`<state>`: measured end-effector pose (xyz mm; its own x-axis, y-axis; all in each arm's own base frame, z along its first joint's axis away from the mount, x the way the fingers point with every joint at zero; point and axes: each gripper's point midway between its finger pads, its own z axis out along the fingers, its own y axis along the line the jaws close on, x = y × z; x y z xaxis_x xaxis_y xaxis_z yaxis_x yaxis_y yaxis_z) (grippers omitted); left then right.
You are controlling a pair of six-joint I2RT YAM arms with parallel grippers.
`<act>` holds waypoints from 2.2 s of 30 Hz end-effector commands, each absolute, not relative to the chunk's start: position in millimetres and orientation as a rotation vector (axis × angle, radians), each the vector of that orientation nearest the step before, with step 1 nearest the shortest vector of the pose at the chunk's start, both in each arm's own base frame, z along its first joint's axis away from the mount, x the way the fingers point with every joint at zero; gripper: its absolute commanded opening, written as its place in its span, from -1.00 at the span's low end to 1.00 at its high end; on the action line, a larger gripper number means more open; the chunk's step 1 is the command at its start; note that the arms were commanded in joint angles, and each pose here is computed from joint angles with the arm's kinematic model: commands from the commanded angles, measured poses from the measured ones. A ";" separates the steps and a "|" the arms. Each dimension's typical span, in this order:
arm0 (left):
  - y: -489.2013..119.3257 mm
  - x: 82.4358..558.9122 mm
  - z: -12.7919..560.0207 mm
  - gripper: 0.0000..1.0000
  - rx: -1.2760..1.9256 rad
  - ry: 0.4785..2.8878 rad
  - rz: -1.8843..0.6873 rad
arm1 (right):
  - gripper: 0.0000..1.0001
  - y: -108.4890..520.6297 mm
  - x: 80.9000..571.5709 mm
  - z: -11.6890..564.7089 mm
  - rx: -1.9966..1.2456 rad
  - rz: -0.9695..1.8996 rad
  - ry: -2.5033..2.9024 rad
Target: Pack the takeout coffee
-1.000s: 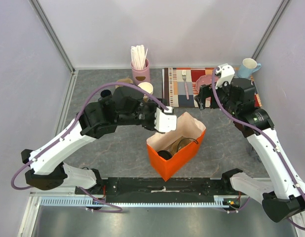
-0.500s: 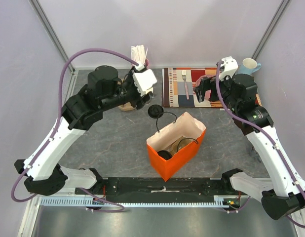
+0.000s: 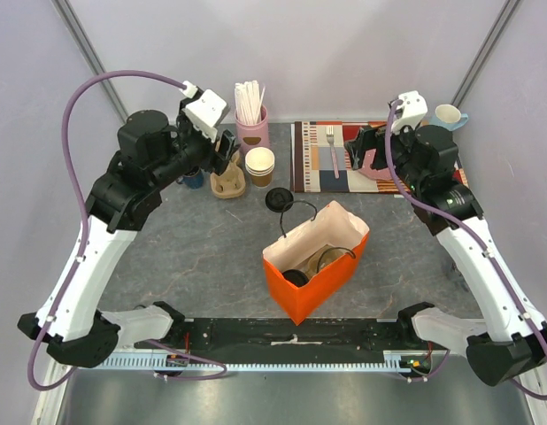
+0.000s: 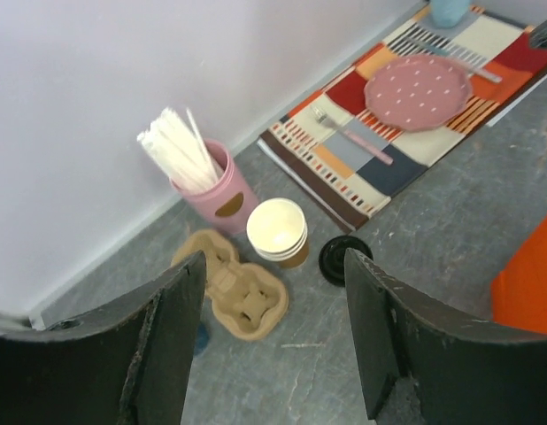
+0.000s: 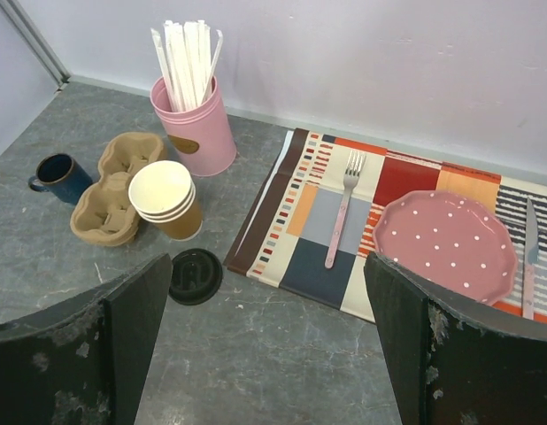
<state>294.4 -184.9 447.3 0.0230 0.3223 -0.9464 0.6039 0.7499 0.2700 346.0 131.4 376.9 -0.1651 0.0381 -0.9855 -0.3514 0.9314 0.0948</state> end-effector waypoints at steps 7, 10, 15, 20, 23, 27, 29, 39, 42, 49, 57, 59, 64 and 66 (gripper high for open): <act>-151.5 358.1 356.7 0.42 0.445 1.895 -0.245 | 0.96 134.5 383.4 399.8 -0.213 0.311 1.659; -147.5 384.4 325.0 0.37 0.385 1.995 -0.243 | 0.96 134.4 395.2 404.2 -0.219 0.293 1.655; -169.0 438.6 284.5 0.20 0.310 2.112 -0.317 | 0.96 136.4 416.2 401.9 -0.242 0.261 1.669; -180.3 495.0 259.2 0.19 0.174 2.153 -0.269 | 0.96 136.5 430.5 385.9 -0.258 0.237 1.709; -181.5 523.0 245.9 0.17 0.152 2.146 -0.199 | 0.95 129.6 434.9 378.2 -0.237 0.207 1.728; -184.1 537.2 236.9 0.15 0.144 2.143 -0.185 | 0.96 125.7 438.3 369.5 -0.228 0.190 1.748; -187.5 539.1 229.9 0.15 0.150 2.154 -0.199 | 0.96 125.6 439.4 364.9 -0.222 0.193 1.760; -187.5 547.2 228.0 0.15 0.210 2.121 -0.178 | 0.96 149.4 437.7 339.6 -0.323 0.311 1.819; -192.1 567.6 253.7 0.14 0.231 2.028 -0.163 | 0.96 148.6 438.5 339.6 -0.319 0.306 1.819; -190.0 617.3 275.2 0.03 0.169 1.876 -0.144 | 0.96 147.8 440.2 341.8 -0.312 0.300 1.816; -192.3 665.0 292.7 -0.07 0.125 1.688 -0.108 | 0.96 143.1 441.5 347.1 -0.303 0.267 1.819; -178.6 672.0 290.5 -0.09 0.062 1.672 -0.033 | 0.96 141.0 441.3 347.8 -0.295 0.259 1.821; -185.8 665.4 306.7 -0.17 0.146 1.661 -0.076 | 0.96 136.6 437.6 349.2 -0.276 0.243 1.825; -195.1 655.6 311.9 -0.17 0.196 1.679 -0.139 | 0.96 135.1 436.6 350.5 -0.263 0.244 1.826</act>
<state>664.1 -187.7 239.1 -0.2417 0.0549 -0.9688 0.1266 0.9917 0.0246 437.2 141.4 324.0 -0.3097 -0.0728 -0.9481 -0.3299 0.9433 0.0354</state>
